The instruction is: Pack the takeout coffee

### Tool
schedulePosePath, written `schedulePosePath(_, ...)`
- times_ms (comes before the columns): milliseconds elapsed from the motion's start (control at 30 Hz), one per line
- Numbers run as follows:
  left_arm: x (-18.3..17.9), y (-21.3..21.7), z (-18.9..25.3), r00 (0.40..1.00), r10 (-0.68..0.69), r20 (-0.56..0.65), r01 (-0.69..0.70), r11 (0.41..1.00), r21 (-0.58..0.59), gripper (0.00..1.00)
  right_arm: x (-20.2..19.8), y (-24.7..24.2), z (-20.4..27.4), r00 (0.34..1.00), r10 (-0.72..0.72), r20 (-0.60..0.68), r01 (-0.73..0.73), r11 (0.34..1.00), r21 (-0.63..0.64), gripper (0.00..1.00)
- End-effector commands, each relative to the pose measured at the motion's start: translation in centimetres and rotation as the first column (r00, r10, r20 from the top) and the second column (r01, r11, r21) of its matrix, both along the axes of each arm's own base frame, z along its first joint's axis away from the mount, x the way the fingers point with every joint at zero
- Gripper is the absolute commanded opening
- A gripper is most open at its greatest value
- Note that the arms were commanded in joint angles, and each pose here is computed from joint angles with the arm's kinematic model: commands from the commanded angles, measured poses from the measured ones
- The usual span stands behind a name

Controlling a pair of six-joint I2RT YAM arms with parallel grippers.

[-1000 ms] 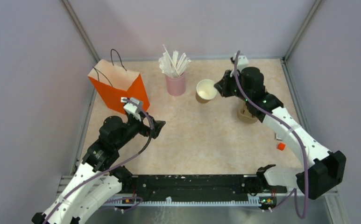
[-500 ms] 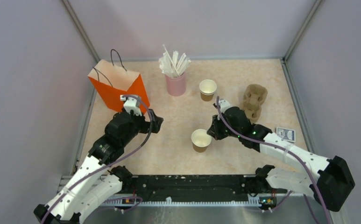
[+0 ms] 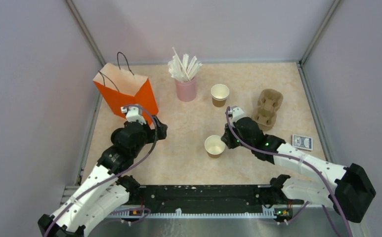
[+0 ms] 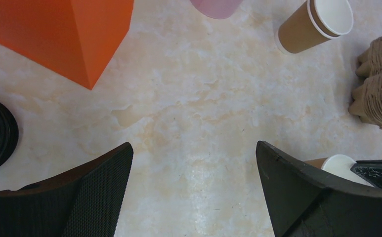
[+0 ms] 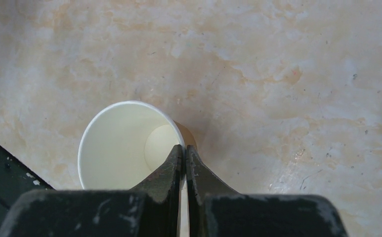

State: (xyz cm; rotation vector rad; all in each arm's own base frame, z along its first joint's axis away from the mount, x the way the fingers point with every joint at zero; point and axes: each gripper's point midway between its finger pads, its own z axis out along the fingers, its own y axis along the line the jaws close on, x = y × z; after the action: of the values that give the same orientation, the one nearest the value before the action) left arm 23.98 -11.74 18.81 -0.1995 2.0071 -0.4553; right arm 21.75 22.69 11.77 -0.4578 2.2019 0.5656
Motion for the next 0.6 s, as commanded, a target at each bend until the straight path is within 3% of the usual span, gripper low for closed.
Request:
schedulePosePath(0, 0.3, 1.5, -0.9, 0.99, 0.137, -0.031, -0.139, 0.989, -0.044, 0.99, 0.9, 0.6, 1.1, 0.998, -0.006, 0.07, 0.005, 1.0, 0.015, 0.02)
schedulePosePath(200, 0.2, 3.1, -2.3, 0.962, 0.262, -0.083, -0.266, 0.963, -0.045, 0.99, 0.7, 0.3, 1.9, 0.997, -0.034, 0.068, 0.031, 0.999, 0.041, 0.11)
schedulePosePath(433, -0.3, 5.4, -2.4, 0.906, 0.407, -0.118, -0.412, 0.911, -0.022, 0.99, 0.3, 0.2, 3.3, 0.997, -0.032, 0.072, 0.026, 0.997, 0.076, 0.14)
schedulePosePath(567, -0.8, 6.9, -1.2, 0.877, 0.469, -0.099, -0.473, 0.881, -0.016, 0.97, -0.3, 0.1, 5.0, 0.997, -0.031, 0.074, 0.023, 0.994, 0.105, 0.23)
